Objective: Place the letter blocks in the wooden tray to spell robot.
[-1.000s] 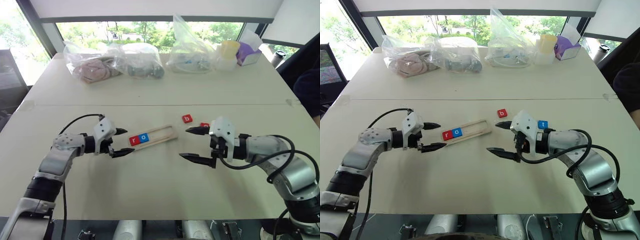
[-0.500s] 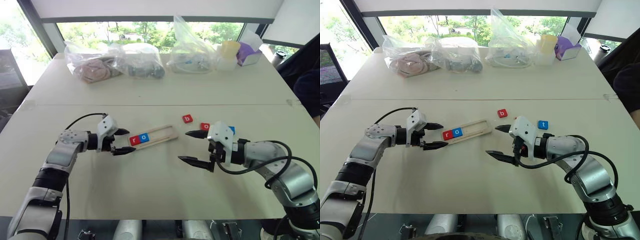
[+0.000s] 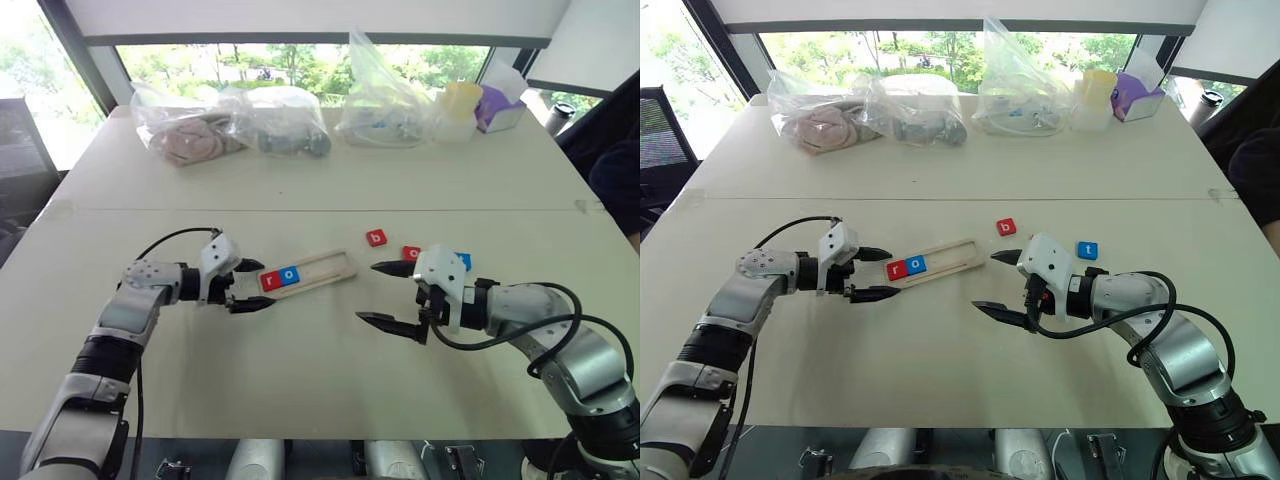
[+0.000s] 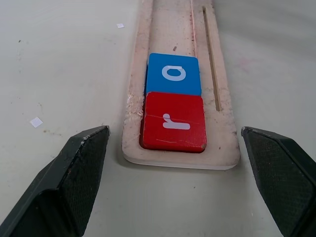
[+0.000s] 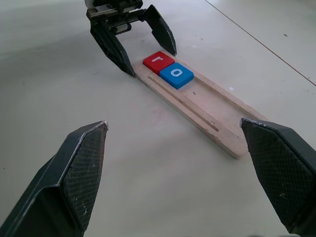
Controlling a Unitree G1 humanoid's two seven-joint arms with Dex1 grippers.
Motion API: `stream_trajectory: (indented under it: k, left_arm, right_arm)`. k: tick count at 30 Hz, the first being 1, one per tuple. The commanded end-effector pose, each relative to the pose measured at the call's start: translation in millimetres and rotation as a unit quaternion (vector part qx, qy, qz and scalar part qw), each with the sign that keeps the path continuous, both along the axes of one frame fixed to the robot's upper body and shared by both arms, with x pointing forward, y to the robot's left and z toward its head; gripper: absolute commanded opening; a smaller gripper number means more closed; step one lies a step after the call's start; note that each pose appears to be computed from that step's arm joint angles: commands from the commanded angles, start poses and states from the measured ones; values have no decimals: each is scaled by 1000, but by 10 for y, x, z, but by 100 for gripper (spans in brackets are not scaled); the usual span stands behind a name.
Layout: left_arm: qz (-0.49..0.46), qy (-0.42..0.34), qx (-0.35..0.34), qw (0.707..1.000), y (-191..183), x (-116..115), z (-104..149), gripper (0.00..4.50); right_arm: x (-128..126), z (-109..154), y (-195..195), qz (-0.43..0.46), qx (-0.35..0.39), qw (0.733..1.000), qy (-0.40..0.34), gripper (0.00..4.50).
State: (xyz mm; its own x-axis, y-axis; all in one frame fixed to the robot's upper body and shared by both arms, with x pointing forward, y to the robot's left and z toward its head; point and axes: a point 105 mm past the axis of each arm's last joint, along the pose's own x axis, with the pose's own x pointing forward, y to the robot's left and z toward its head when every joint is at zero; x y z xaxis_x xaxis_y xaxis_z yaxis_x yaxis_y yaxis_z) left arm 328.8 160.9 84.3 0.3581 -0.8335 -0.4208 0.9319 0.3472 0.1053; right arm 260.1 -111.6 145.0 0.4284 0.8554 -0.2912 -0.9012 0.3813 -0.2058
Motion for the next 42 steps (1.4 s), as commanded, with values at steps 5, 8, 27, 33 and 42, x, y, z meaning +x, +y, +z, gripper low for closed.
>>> stream_trajectory:
  k: [5,8,27,33,42]
  left_arm:
    - [-18,24,20,999,-16,-64,-155,450]
    - [-31,23,27,999,-43,-112,-185,450]
    - [-32,-12,56,998,-98,-153,-328,450]
    - [-28,-7,48,998,-134,-161,-346,450]
    - [-21,5,35,999,-160,-163,-346,312]
  right_arm:
    - [-58,98,76,16,5,999,-29,442]
    - [-55,101,84,15,5,999,-31,442]
    - [-42,93,108,17,3,999,-35,442]
    - [-42,95,104,18,1,999,-36,442]
    - [-42,98,95,16,-1,999,-36,450]
